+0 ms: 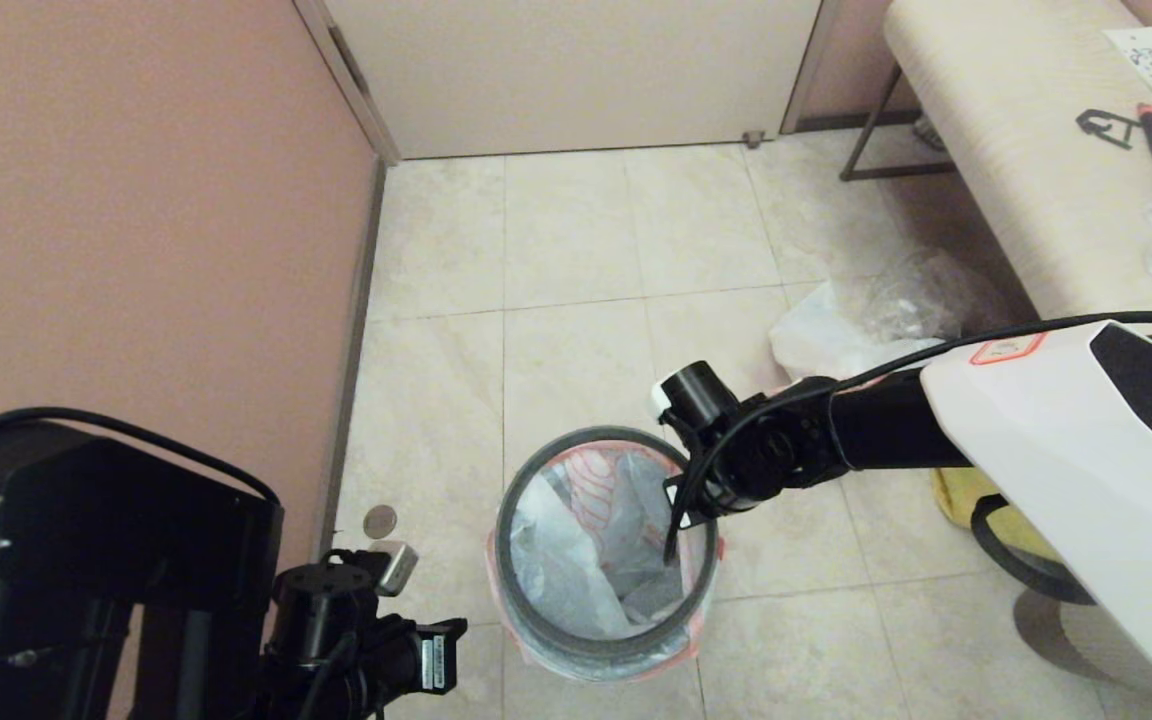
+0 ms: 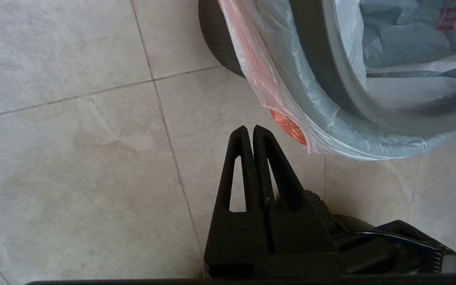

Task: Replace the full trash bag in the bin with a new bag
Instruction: Place the trash can ring on the trash can

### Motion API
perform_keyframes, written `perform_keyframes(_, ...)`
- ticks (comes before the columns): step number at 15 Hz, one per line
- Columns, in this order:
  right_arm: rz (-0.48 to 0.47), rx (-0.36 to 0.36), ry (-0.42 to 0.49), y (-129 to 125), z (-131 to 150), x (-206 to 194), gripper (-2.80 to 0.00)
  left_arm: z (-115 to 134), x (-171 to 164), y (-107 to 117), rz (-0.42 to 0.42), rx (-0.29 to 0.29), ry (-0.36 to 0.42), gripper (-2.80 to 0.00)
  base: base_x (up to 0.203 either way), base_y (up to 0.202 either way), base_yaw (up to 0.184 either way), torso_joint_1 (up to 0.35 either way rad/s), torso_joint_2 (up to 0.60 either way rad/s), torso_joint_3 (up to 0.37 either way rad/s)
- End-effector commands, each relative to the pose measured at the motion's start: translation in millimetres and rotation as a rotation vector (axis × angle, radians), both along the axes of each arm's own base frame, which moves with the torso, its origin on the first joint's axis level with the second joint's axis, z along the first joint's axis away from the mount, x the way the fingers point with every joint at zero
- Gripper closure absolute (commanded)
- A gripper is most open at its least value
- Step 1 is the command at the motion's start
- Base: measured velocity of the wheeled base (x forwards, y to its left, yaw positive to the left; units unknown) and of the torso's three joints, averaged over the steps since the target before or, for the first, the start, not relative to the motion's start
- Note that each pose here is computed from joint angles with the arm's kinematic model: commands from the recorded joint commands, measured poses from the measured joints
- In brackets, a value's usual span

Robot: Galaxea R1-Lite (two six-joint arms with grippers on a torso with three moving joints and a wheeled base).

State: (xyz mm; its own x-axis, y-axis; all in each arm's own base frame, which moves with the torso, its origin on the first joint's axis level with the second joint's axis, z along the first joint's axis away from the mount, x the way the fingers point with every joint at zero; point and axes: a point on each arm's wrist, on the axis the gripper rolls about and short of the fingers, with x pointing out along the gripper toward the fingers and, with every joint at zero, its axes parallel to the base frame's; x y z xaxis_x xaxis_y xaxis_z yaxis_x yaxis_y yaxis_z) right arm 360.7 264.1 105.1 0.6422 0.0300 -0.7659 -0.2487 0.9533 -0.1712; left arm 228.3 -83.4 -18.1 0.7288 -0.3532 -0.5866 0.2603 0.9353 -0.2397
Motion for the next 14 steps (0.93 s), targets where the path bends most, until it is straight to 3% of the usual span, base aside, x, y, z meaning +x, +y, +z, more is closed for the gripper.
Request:
perform_keyframes(1,0.002,-0.017,0.019,0,-6,-4,0.0,0,0,0,0.0,-0.003,-0.004,0.0,0.0,0.0,0.0,0.0,0.0,0.0)
perform_keyframes(6,-0.001,-0.05,0.056,1,-28,-2,0.0,-1,1,0,0.002,-0.001,-0.001,0.0,0.0,0.0,0.0,0.0,0.0,0.0)
perform_keyframes(14,0.011,-0.06,0.005,5,-38,8,0.0,-1,1,0,0.003,-0.001,-0.004,0.0,0.0,0.0,0.0,0.0,0.0,0.0)
